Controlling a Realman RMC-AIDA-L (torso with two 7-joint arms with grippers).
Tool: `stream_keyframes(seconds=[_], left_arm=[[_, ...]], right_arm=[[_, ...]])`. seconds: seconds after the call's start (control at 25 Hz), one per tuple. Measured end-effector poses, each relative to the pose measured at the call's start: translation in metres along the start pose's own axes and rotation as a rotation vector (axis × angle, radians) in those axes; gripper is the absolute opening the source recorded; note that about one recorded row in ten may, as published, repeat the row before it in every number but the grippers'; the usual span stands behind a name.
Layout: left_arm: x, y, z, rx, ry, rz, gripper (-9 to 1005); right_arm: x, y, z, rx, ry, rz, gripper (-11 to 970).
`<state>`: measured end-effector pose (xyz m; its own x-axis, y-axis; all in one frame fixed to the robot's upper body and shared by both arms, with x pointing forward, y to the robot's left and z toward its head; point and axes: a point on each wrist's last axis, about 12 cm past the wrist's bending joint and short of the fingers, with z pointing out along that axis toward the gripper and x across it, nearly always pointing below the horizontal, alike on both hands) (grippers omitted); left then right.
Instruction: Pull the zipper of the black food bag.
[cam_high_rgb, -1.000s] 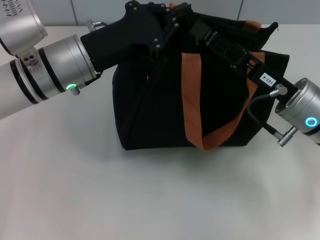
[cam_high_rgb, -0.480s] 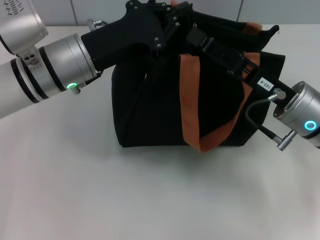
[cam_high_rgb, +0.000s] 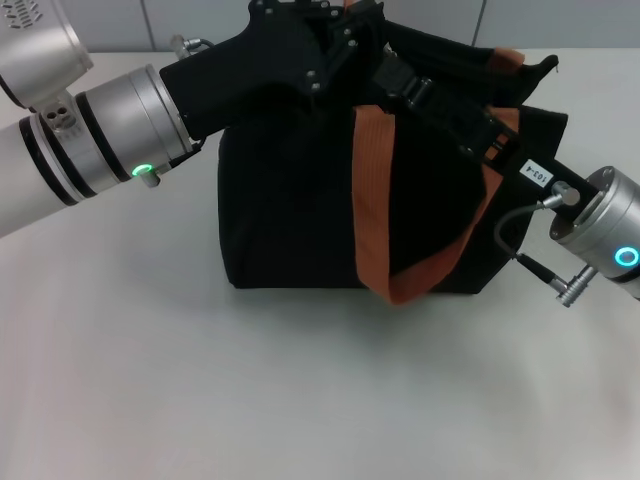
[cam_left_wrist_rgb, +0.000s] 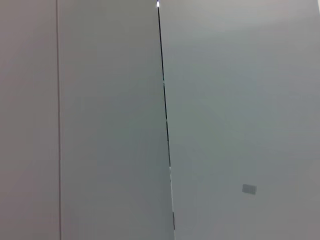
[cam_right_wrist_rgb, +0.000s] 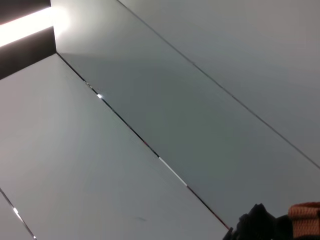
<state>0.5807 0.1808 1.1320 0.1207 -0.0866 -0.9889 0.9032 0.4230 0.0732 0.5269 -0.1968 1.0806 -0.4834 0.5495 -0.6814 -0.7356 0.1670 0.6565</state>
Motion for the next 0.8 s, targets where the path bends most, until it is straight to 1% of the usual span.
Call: stream_keyframes(seconds=[0.24, 0.52, 0.8], left_arm=[[0.0010, -0.0002, -0.0013, -0.004, 0.002, -0.002, 50], [0.0015, -0.0004, -0.0020, -0.005, 0.002, -0.004, 52], [0.0016, -0.0010, -0.0030, -0.004, -0.001, -0.006, 54]], right_arm=[[0.0012, -0.0073, 0.0000, 0.062, 0.009, 0.020, 684], [0.0011, -0.0065, 0.0004, 0.054, 0.011, 0.019, 683], [0.0019, -0.0037, -0.0059, 0.046, -0.010, 0.025, 664]])
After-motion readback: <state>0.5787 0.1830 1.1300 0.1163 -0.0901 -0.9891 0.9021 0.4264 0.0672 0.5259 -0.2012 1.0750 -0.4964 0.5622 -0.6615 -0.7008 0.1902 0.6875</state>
